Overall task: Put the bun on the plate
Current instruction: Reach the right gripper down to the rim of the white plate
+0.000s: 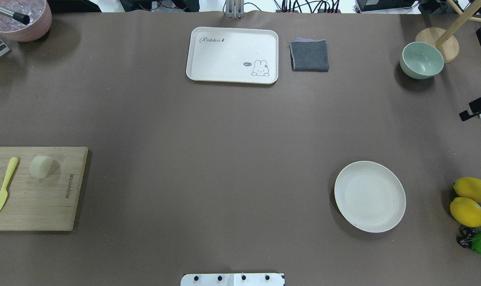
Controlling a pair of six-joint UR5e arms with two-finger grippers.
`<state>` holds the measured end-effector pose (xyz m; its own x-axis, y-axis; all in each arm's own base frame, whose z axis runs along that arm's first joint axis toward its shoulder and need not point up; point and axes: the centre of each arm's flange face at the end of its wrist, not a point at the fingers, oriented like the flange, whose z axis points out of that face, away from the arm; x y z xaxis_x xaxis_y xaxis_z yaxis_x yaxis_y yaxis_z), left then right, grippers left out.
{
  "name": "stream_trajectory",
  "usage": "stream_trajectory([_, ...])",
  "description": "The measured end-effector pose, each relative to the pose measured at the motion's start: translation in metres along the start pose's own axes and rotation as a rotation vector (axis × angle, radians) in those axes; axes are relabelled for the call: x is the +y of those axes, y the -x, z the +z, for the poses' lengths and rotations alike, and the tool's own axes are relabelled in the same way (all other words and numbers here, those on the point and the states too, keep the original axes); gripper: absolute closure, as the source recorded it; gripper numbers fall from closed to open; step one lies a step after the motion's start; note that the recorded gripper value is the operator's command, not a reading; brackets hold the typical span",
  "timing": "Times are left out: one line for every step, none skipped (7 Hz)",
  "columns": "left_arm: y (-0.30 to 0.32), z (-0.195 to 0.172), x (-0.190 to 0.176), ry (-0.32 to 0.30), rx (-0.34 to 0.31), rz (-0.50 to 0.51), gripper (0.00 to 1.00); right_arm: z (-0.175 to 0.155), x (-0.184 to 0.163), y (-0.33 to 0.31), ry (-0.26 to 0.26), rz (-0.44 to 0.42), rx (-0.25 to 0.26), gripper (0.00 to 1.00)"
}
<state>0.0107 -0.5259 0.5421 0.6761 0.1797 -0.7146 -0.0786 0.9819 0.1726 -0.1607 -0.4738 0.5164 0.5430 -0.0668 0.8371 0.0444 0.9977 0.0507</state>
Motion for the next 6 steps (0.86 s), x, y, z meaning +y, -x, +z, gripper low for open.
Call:
stream_trajectory([0.000,0.000,-0.001,-0.004,-0.001,0.003,0.02,0.029,0.013,0.025,0.004,0.021,-0.007,0.17])
stream_trajectory([-0.001,-0.001,-0.002,-0.007,-0.001,0.000,0.02,0.055,0.027,0.046,0.015,0.025,-0.012,0.19])
stream_trajectory([-0.002,-0.002,-0.004,-0.010,-0.002,-0.005,0.02,0.075,0.040,0.061,0.032,0.013,-0.016,0.25])
stream_trajectory([-0.003,-0.002,-0.004,-0.011,-0.003,-0.008,0.02,0.089,0.051,0.069,0.053,-0.001,-0.017,0.29])
stream_trajectory([-0.003,-0.002,-0.004,-0.012,-0.004,-0.011,0.02,0.099,0.061,0.072,0.073,-0.012,-0.013,0.30])
stream_trajectory([-0.004,-0.003,-0.004,-0.014,-0.005,-0.015,0.02,0.106,0.067,0.072,0.086,-0.018,-0.006,0.31])
